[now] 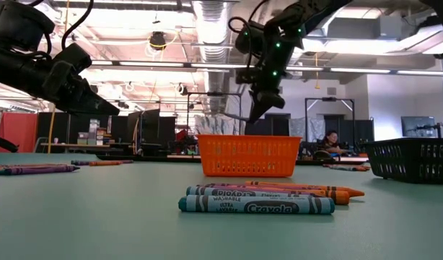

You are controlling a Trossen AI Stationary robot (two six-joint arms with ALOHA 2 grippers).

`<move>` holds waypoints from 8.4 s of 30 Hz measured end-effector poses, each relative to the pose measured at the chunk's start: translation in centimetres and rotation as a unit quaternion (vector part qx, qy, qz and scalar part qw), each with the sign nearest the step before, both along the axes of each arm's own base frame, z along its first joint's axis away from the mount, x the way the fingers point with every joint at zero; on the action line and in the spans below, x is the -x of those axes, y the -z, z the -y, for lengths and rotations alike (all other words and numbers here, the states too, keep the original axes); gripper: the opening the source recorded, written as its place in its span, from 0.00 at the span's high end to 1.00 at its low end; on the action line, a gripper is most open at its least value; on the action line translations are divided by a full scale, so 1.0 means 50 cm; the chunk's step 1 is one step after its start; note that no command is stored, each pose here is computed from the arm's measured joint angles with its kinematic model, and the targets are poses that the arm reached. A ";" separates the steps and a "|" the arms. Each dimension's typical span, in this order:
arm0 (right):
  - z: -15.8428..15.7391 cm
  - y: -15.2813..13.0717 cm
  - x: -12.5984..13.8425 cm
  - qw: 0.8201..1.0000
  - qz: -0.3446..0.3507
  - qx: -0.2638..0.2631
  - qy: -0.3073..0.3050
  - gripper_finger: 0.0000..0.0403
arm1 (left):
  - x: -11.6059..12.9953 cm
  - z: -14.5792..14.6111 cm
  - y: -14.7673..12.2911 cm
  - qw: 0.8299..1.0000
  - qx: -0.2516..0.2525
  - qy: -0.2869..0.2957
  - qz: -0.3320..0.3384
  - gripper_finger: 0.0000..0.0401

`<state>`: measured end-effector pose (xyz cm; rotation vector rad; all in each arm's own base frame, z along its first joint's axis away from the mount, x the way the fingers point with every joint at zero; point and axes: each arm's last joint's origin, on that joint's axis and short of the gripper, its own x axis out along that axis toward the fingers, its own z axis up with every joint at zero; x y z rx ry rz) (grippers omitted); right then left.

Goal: Sort crayons
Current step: Put the green crayon into the blue bin, then put the violet crayon into the black bin

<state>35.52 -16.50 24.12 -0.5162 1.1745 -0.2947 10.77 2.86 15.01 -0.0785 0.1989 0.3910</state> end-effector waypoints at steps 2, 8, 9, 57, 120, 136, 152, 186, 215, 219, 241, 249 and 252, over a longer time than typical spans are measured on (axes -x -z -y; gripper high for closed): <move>0.008 0.000 0.004 1.000 0.001 -0.002 0.002 0.94 | 0.000 0.000 0.000 1.000 0.000 0.000 0.000 0.96; 0.017 -0.001 0.007 1.000 0.004 -0.001 0.007 0.88 | 0.000 0.000 0.000 1.000 0.000 0.000 0.000 0.96; 0.019 -0.001 0.008 1.000 0.004 -0.001 0.008 0.88 | 0.000 0.000 0.000 1.000 0.000 0.000 0.000 0.96; -0.643 0.141 -0.308 0.789 0.455 -0.305 -0.279 0.85 | -0.001 0.000 0.002 1.000 0.001 0.002 -0.004 0.96; -0.743 0.265 -0.376 0.874 0.317 -0.289 -0.227 0.60 | -0.001 0.000 0.002 1.000 0.001 0.002 -0.004 0.96; -0.714 0.283 -0.376 0.897 0.272 -0.288 -0.196 0.70 | -0.001 0.000 0.002 1.000 0.001 0.002 -0.004 0.96; -0.710 0.288 -0.370 0.908 0.245 -0.283 -0.190 0.94 | -0.001 0.000 0.002 1.000 0.001 0.002 -0.004 0.96; -0.669 0.088 -0.302 0.929 0.143 -0.270 -0.210 0.99 | -0.002 0.000 0.004 1.000 0.003 0.002 -0.010 0.96; -0.579 -0.189 0.033 0.994 0.040 -0.085 0.062 0.99 | -0.002 0.000 0.004 1.000 0.003 0.002 -0.010 0.96; -0.540 -0.171 0.151 0.984 0.068 -0.081 0.144 0.99 | -0.002 0.000 0.004 1.000 0.003 0.002 -0.010 0.96; -0.450 0.010 0.402 0.916 0.036 -0.271 0.294 0.98 | -0.002 0.000 0.004 1.000 0.003 0.002 -0.010 0.96; -0.449 0.013 0.401 0.915 0.032 -0.265 0.303 0.98 | -0.002 0.000 0.004 1.000 0.003 0.002 -0.010 0.96; -0.449 0.013 0.402 0.915 0.031 -0.263 0.304 0.98 | -0.002 0.000 0.004 1.000 0.003 0.002 -0.010 0.96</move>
